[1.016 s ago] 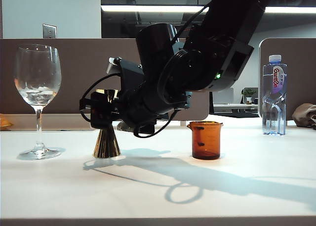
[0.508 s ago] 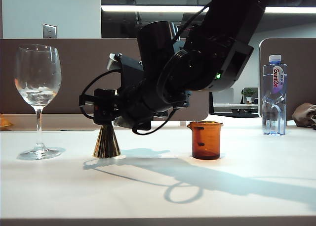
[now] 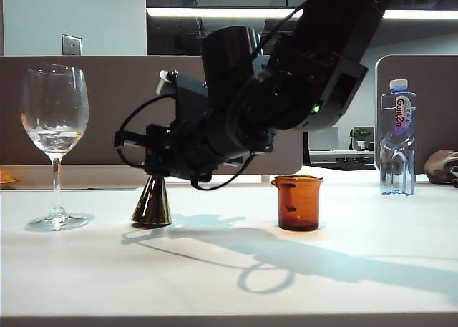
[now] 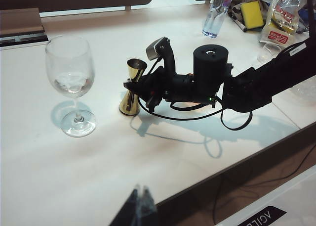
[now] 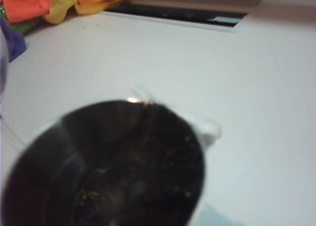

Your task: Pick up the small amber measuring cup and pour the water in it into the jigger, then pick up the jigger and pour the water in it into the wine glass.

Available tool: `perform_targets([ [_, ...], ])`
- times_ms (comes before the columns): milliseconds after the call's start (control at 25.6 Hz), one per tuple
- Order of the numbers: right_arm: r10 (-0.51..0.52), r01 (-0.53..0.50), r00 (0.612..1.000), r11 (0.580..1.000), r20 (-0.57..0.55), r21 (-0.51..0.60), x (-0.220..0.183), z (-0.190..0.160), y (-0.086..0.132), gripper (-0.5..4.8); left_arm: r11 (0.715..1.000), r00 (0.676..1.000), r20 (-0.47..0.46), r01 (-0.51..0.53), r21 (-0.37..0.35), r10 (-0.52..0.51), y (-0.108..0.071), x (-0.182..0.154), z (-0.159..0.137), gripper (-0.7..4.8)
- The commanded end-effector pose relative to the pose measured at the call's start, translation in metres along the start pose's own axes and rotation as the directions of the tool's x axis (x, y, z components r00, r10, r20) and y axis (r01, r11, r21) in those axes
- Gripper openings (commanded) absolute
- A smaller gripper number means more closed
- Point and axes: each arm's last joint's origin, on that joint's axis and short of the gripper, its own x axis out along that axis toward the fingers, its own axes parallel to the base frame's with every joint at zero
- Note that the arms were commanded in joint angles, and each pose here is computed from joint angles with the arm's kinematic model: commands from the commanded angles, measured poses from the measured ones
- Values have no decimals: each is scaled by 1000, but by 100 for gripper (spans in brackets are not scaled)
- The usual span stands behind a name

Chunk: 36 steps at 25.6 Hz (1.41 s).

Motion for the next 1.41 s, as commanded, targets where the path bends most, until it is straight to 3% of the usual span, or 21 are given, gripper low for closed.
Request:
perform_targets([
  [39, 3, -3, 1000, 1000, 4, -3, 0, 1, 1, 93, 1000, 1000, 6, 1, 1, -1, 0, 0, 1, -2],
  [195, 2, -2, 1000, 1000, 4, -7, 0, 1, 1, 91, 1000, 1000, 7, 1, 1, -1, 0, 0, 1, -2],
  [312, 3, -3, 1000, 999, 5, -35, 0, 1, 1, 47, 1000, 1000, 7, 1, 1, -1, 0, 0, 1, -2],
  [508, 4, -3, 1000, 998, 7, -59, -1, 2, 1, 44, 1000, 1000, 7, 1, 1, -1, 0, 0, 1, -2],
  [625, -3, 4, 1000, 997, 21, -83, -2, 8, 2, -6, 1000, 1000, 6, 1, 1, -1, 0, 0, 1, -2],
  [742, -18, 23, 999, 990, 36, -137, -8, 21, 2, -6, 1000, 1000, 7, 1, 1, -1, 0, 0, 1, -2],
  [1250, -71, 85, 994, 978, 81, -190, -38, 74, 5, -6, 1000, 1000, 7, 1, 1, -1, 0, 0, 1, -2],
  [1406, -83, 90, 996, 974, 42, -207, -43, 93, 7, -6, 1000, 1000, 7, 1, 1, -1, 0, 0, 1, -2],
])
